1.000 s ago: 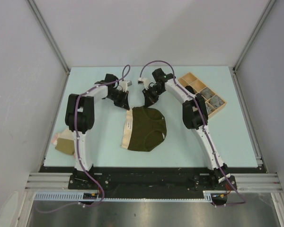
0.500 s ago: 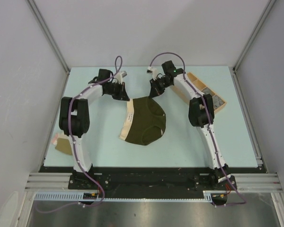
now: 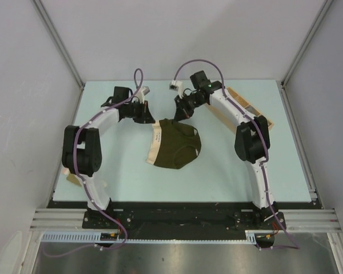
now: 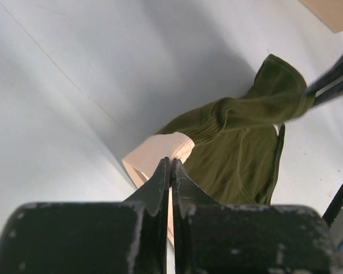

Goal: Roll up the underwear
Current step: Fold the underwear at the center of the board.

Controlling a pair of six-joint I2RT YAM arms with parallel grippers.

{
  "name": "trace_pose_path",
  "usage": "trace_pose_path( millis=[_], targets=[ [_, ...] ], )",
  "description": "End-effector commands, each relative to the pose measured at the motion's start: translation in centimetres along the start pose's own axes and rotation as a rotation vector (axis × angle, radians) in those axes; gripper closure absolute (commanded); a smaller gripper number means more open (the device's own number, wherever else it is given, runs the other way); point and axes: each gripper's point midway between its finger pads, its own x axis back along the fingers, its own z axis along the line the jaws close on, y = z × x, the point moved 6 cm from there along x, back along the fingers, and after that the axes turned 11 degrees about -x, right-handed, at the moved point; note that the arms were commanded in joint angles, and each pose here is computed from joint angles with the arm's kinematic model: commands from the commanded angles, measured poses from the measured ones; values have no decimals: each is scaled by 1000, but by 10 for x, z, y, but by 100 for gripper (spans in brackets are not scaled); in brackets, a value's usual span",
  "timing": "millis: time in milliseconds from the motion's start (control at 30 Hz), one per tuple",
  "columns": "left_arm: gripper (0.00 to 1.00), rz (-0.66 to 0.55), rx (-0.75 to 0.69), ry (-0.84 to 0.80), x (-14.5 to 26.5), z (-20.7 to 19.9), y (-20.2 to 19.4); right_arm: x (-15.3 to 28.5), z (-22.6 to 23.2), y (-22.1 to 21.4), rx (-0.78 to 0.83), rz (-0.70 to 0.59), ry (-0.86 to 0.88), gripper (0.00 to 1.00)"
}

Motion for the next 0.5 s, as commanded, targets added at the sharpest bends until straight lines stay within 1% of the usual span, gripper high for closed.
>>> trace_pose_path(
  millis=[0,33,67,133,200,233,300,333,467],
  targets=[
    [99,-65,-47,39,26,-14,8,-3,35,-13,65,47,23,100],
    [100,-56,-36,40,27,-17,0,-7,37,-21,54,66,20,100],
    [100,-68,-47,43,32,-21,2,-8,39,-23,55,72,19,100],
    [100,-53,-35,46,35,-25,-7,-8,43,-28,56,84,12,100],
    [100,-64,-45,61,44,-31,-9,-8,50,-30,62,91,16,100],
    [99,-51,-34,66,45,-33,-17,-8,53,-31,67,94,19,100],
    [100,-65,-46,75,53,-40,-19,-9,60,-36,75,104,22,100],
    [99,-52,-35,75,53,-41,-28,-9,61,-36,81,102,16,100],
    [100,-50,4,83,59,-50,-42,-11,66,-43,80,119,21,100]
  ],
)
